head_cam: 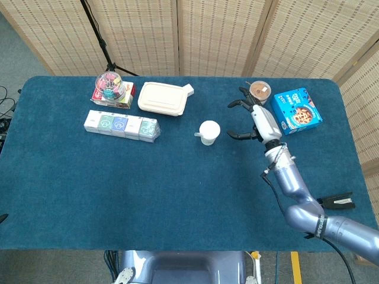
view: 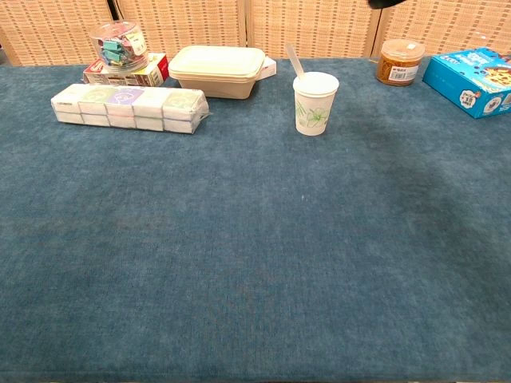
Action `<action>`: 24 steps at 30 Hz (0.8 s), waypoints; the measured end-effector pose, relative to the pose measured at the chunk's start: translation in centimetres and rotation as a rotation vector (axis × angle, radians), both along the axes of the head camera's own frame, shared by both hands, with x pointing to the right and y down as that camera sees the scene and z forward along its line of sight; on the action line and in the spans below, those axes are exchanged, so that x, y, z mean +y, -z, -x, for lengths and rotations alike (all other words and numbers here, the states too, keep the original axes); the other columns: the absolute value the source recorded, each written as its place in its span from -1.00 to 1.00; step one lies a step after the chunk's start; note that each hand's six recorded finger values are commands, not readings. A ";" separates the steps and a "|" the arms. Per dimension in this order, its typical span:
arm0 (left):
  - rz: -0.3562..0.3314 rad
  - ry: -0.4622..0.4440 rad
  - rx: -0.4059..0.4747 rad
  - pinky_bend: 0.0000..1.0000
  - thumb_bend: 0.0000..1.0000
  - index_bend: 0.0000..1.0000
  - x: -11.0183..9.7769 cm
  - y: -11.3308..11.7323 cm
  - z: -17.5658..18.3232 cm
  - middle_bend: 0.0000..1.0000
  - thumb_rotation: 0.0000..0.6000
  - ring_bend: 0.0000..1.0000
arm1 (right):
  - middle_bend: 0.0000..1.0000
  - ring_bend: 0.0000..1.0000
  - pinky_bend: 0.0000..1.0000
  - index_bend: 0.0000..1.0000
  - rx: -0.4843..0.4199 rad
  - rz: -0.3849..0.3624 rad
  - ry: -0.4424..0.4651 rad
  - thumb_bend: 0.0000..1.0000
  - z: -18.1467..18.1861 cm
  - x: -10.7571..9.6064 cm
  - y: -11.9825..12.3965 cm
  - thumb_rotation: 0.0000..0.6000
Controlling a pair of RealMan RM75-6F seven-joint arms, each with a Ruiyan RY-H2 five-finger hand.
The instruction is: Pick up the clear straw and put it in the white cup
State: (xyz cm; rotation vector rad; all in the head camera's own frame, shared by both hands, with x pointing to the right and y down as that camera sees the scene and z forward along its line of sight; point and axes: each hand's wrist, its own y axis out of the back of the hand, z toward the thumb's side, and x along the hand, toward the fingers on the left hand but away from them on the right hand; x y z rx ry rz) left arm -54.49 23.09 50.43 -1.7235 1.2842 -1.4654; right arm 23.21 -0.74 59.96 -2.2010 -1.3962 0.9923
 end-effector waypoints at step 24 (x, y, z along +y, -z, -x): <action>-0.037 -0.052 -0.067 -1.00 -1.00 -1.00 0.8 0.2 -0.9 -1.00 1.00 -1.00 | -1.00 -1.00 -1.00 -1.00 0.676 -0.214 0.054 -1.00 -16.5 17.5 5.9 1.00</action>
